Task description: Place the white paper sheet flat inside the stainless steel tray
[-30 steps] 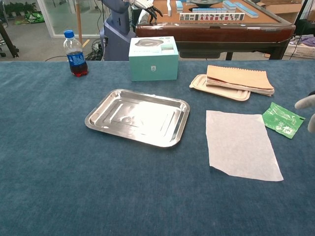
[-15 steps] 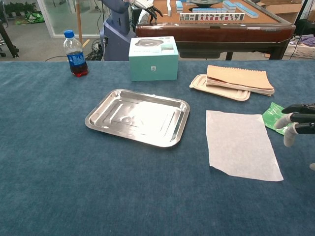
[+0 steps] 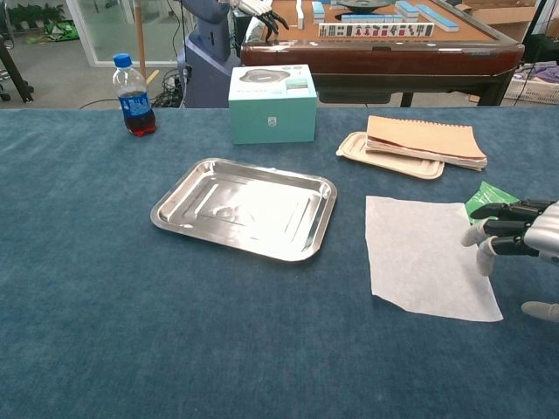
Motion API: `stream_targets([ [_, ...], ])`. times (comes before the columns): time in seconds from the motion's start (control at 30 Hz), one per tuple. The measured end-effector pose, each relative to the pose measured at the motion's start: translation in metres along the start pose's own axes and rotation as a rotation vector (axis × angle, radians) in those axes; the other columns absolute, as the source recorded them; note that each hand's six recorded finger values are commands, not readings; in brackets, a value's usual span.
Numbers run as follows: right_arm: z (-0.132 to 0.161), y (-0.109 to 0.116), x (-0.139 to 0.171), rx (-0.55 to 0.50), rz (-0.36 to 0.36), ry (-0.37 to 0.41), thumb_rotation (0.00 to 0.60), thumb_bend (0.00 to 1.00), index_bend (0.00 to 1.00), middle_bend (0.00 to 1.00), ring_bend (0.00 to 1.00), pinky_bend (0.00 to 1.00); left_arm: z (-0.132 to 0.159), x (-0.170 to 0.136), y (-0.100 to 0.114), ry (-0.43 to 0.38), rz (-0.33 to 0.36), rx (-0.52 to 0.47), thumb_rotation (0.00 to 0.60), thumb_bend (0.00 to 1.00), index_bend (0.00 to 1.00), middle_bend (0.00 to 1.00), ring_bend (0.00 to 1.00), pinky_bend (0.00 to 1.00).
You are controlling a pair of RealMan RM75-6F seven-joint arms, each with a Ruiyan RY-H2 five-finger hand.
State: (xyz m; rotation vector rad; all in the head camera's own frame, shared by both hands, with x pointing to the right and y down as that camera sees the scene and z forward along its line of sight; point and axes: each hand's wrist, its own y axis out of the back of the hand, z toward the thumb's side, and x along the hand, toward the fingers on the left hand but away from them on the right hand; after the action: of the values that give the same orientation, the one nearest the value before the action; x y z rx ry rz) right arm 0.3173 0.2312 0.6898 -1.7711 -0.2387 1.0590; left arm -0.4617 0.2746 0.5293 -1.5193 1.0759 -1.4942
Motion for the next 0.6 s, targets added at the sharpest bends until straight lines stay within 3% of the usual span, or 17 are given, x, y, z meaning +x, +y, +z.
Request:
stream_targets([
  [0.6,0.002,-0.007,-0.016,0.003,0.004,0.008,0.600,0.25,0.42,0.24,0.09,0.23,-0.005,-0.002,0.002,0.015,0.003,0.002,0.600,0.24,0.15,0.09,0.10,0.00],
])
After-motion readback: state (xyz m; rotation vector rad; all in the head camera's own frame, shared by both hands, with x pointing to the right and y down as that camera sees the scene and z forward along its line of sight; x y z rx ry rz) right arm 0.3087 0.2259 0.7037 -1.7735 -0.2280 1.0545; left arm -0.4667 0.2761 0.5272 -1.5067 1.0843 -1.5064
